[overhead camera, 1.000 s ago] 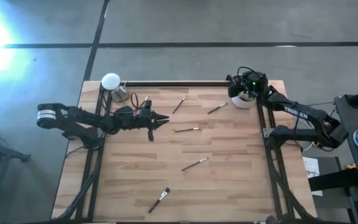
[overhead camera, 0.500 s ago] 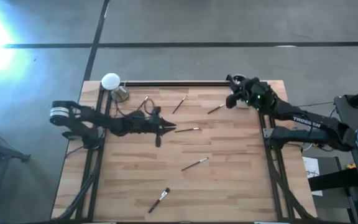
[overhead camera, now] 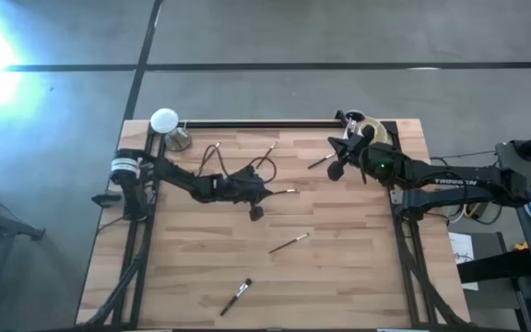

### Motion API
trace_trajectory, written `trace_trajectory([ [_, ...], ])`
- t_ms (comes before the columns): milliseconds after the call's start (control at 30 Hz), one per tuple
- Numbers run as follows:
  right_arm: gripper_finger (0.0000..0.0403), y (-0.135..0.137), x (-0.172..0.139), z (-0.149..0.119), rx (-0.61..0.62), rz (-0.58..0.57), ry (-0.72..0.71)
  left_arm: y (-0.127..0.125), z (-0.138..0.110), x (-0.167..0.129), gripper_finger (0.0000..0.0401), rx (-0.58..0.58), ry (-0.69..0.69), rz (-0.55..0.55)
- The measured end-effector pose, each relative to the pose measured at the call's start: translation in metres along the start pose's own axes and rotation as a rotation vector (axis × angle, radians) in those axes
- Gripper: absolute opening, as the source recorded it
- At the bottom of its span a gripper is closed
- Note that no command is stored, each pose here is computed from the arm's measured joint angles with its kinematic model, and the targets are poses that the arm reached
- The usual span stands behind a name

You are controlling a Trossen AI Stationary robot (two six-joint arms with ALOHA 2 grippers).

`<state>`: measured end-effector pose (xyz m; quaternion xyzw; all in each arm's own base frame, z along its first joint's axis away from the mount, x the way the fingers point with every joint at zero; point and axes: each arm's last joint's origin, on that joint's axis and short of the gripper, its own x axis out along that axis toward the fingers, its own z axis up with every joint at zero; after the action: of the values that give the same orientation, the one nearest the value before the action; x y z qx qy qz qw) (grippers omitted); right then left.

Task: Put items in baskets/containers
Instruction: Put the black eyeshadow brush into the white organizer

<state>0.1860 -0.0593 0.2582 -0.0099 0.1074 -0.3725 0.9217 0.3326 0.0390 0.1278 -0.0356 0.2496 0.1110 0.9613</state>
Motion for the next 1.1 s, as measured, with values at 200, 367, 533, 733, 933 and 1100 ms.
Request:
trace_trajectory([
  [200,0.0008,0.000,0.000,0.000,0.000,0.000,-0.001,0.002,-0.002,0.002,0.0027,-0.005,0.047,0.053],
  [367,0.0008,0.000,0.000,0.000,0.001,0.000,0.000,0.007,-0.007,0.001,0.0074,-0.008,0.104,0.076],
  [533,0.0008,0.000,0.000,0.000,0.003,0.000,0.000,0.009,-0.011,0.001,0.0097,0.003,0.148,0.083],
  [733,0.0008,0.000,0.000,0.000,0.004,0.000,0.000,0.010,-0.017,-0.001,0.0093,0.041,0.230,0.080],
  [933,0.0008,0.000,0.000,0.000,0.004,0.000,0.000,0.010,-0.019,-0.002,0.0057,0.057,0.259,0.072],
  [1100,0.0008,0.000,0.000,0.000,0.008,0.002,0.000,0.010,-0.021,-0.003,0.0008,0.071,0.281,0.060],
])
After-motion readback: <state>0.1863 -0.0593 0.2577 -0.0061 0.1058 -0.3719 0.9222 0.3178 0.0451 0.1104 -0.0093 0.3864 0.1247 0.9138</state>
